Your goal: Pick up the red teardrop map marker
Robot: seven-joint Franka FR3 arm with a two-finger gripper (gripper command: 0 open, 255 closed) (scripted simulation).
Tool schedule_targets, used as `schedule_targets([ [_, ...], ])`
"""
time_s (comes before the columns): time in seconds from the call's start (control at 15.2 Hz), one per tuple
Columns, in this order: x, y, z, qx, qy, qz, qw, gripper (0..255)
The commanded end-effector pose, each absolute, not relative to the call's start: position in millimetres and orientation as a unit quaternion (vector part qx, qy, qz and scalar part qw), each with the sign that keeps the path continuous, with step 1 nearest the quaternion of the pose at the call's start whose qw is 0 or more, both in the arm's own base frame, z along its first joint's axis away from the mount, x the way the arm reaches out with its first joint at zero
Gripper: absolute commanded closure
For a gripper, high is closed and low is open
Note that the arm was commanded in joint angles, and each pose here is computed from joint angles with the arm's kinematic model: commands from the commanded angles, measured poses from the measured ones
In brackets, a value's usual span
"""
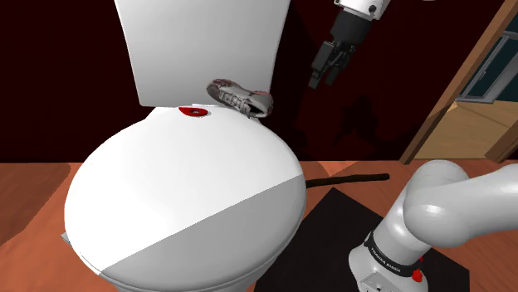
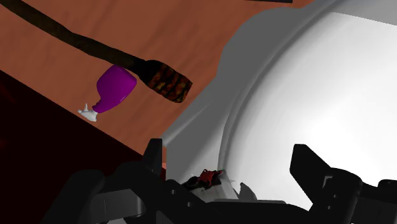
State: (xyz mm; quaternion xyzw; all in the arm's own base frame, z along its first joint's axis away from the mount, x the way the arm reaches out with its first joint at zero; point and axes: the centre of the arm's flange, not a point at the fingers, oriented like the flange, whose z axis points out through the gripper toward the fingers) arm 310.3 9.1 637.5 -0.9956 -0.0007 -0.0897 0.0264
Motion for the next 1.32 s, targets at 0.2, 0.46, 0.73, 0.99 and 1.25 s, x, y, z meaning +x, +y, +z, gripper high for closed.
schedule_targets([
  [0.2,349.2,28.7,632.0,-0.997,-0.004,-0.073,0.028,0],
  [0.46,400.4,55.3,622.7,-0.998,-0.008,-0.05,0.029,0],
  [0.73,450.9,82.4,611.1,-0.999,-0.012,-0.027,0.031,0],
  [0.99,500.6,110.0,597.3,-0.999,-0.016,-0.004,0.033,0],
  [1.25,549.3,138.2,581.3,-0.999,-0.02,0.019,0.034,0],
])
